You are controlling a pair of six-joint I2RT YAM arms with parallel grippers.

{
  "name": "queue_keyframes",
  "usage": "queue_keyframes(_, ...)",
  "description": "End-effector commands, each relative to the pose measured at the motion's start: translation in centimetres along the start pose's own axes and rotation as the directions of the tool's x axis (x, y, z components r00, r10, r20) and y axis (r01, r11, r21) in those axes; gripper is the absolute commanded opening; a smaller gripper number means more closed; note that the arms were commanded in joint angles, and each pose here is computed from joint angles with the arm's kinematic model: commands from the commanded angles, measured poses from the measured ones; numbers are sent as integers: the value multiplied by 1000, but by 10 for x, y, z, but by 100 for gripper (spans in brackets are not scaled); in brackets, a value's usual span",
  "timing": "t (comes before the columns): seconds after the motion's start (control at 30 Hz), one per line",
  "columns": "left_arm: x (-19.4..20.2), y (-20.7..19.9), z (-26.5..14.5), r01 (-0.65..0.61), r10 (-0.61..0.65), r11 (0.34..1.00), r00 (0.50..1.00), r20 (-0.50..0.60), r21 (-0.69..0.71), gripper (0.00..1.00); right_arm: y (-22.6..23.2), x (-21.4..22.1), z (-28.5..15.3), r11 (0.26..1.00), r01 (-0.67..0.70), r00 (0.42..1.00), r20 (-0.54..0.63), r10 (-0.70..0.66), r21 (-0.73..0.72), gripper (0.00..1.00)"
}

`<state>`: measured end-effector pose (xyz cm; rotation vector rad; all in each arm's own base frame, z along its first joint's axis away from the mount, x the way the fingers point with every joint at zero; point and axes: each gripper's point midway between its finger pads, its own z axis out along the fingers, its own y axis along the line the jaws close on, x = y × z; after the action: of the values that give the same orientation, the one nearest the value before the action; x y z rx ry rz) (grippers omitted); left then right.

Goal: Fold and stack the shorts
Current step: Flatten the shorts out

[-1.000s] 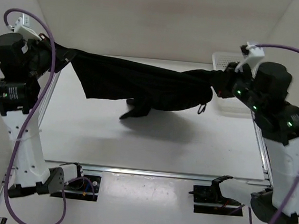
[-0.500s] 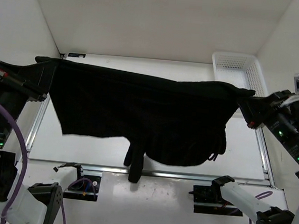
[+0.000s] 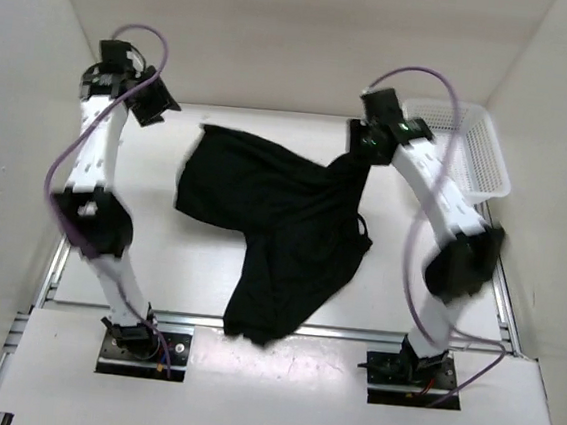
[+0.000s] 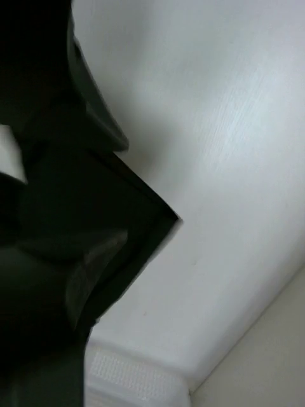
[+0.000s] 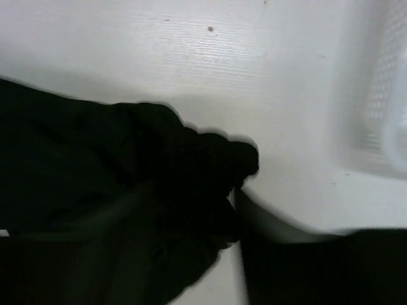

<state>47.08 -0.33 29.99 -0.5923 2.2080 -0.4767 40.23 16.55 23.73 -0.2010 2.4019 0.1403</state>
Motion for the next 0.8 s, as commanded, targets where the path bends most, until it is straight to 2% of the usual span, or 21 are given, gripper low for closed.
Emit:
queue_keyframes(0.0, -21, 26, 41, -41, 40, 994, 999, -7, -98, 69, -25, -29, 57, 994, -44, 998, -28, 47, 97, 71)
queue_keyframes(0.03, -9, 41, 68, -39, 29, 991, 997, -74, -131, 77, -23, -20, 85, 993, -49, 995, -85, 58, 110, 86)
queue_keyframes(0.1, -6, 33, 72, -67, 56, 989, 995, -83, -132, 86, -21, -25, 87, 991, -75, 994, -72, 83, 110, 100)
queue_keyframes(0.13, -3, 40, 72, -79, 66, 984, 994, -87, -157, 96, -21, -29, 77, 990, -91, 994, -43, 96, 104, 100)
queue_keyframes(0.17, -5, 30, 61, -89, 80, 986, 995, -65, -140, 99, -22, -8, 83, 991, -84, 992, -87, 93, 101, 100)
queue_keyframes(0.23, 5, 38, 54, -109, 96, 981, 992, -83, -159, 100, -28, -3, 70, 989, -106, 991, -69, 113, 105, 100)
queue_keyframes(0.27, 2, 30, 39, -111, 104, 984, 993, -57, -138, 100, -29, 21, 74, 989, -107, 985, -122, 120, 104, 100)
queue_keyframes(0.3, 19, 33, 39, -128, 114, 981, 989, -98, -143, 100, -31, 23, 63, 989, -119, 986, -110, 128, 89, 100)
queue_keyframes(0.37, 34, 21, 17, -160, 148, 980, 983, -104, -119, 95, -32, 43, 54, 988, -127, 981, -134, 138, 86, 96)
queue_keyframes(0.4, 43, 18, 12, -179, 167, 978, 980, -111, -109, 92, -35, 69, 43, 987, -136, 974, -170, 150, 89, 94)
queue_keyframes(0.43, 74, 21, 16, -197, 176, 975, 969, -174, -107, 82, -34, 75, 38, 987, -140, 975, -161, 151, 76, 93)
queue_keyframes(0.53, 125, -4, -6, -249, 243, 968, 944, -223, 0, 64, -33, 116, 18, 976, -218, 955, -203, 217, 18, 83)
queue_keyframes(0.57, 163, 1, -3, -237, 230, 971, 923, -310, 15, 55, -28, 125, 14, 972, -235, 950, -216, 227, -10, 79)
queue_keyframes(0.6, 183, -4, -12, -248, 247, 968, 909, -337, 42, 51, -33, 144, 8, 960, -279, 934, -237, 269, -13, 76)
queue_keyframes(0.63, 216, -18, -14, -286, 299, 954, 875, -380, 91, 49, -21, 150, 5, 950, -302, 927, -254, 275, -74, 73)
queue_keyframes(0.67, 251, -10, -13, -286, 289, 955, 840, -459, 78, 46, -21, 157, 4, 942, -325, 919, -265, 292, -88, 72)
queue_keyframes(0.73, 291, -15, -18, -310, 315, 946, 796, -517, 97, 46, -18, 177, 2, 925, -366, 898, -298, 323, -101, 70)
queue_keyframes(0.77, 328, -14, -22, -344, 347, 931, 740, -576, 119, 46, -16, 181, 5, 923, -369, 897, -303, 322, -111, 70)
